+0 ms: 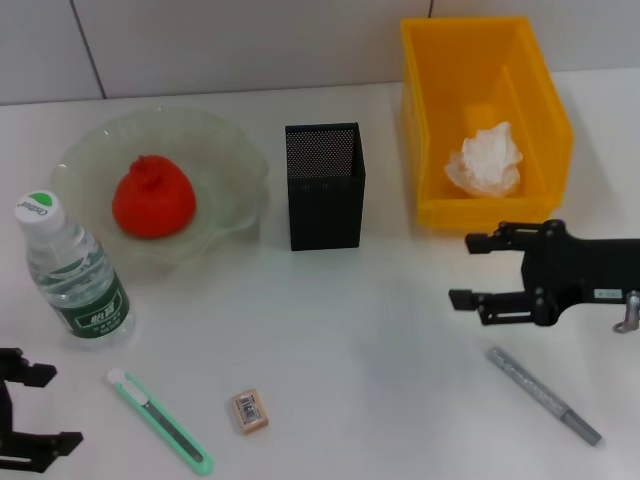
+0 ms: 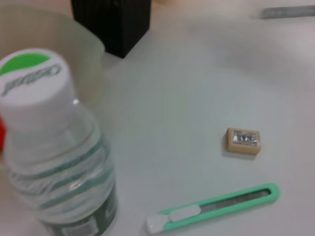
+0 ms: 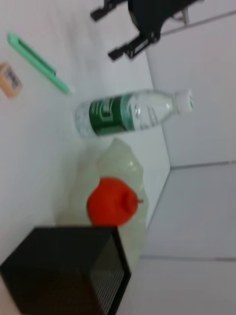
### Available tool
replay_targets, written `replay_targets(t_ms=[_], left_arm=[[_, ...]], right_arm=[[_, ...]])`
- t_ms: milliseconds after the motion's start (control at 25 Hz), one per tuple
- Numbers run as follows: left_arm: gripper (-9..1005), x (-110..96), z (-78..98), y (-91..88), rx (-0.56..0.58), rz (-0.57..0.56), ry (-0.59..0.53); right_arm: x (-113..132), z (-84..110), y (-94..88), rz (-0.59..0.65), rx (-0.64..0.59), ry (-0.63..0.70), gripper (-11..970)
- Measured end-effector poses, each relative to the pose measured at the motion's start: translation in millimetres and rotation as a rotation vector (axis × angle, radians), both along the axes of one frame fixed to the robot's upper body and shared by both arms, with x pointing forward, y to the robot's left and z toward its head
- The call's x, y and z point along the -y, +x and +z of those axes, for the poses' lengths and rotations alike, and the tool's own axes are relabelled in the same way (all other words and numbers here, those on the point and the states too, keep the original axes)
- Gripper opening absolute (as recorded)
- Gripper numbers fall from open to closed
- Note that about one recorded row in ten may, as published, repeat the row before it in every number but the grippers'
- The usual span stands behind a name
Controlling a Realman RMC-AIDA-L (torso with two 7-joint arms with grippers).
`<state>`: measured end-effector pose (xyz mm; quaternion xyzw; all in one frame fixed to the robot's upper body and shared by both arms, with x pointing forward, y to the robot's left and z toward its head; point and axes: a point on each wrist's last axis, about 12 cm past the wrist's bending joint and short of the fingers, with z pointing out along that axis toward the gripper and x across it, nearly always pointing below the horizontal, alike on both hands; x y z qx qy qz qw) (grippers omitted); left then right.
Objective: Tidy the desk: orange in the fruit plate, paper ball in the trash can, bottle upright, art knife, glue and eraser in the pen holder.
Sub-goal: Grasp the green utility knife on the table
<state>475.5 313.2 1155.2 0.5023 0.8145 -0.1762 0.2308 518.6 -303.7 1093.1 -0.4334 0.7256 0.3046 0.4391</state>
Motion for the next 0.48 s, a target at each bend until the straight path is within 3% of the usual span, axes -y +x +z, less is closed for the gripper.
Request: replay_targets(t_ms=[240,480], left_arm=[[781,14.4,9.1,-0.5,0.02,-0.053,-0.029],[781,42.9,15.9,-6.4,0.027,-0.163,-0.029]], right_arm=[[-3.9,4.4,-1.3,0.041,0.003,0.014,766],[-3.7,4.5,-1.9,0.042,0.002,0.015,767]])
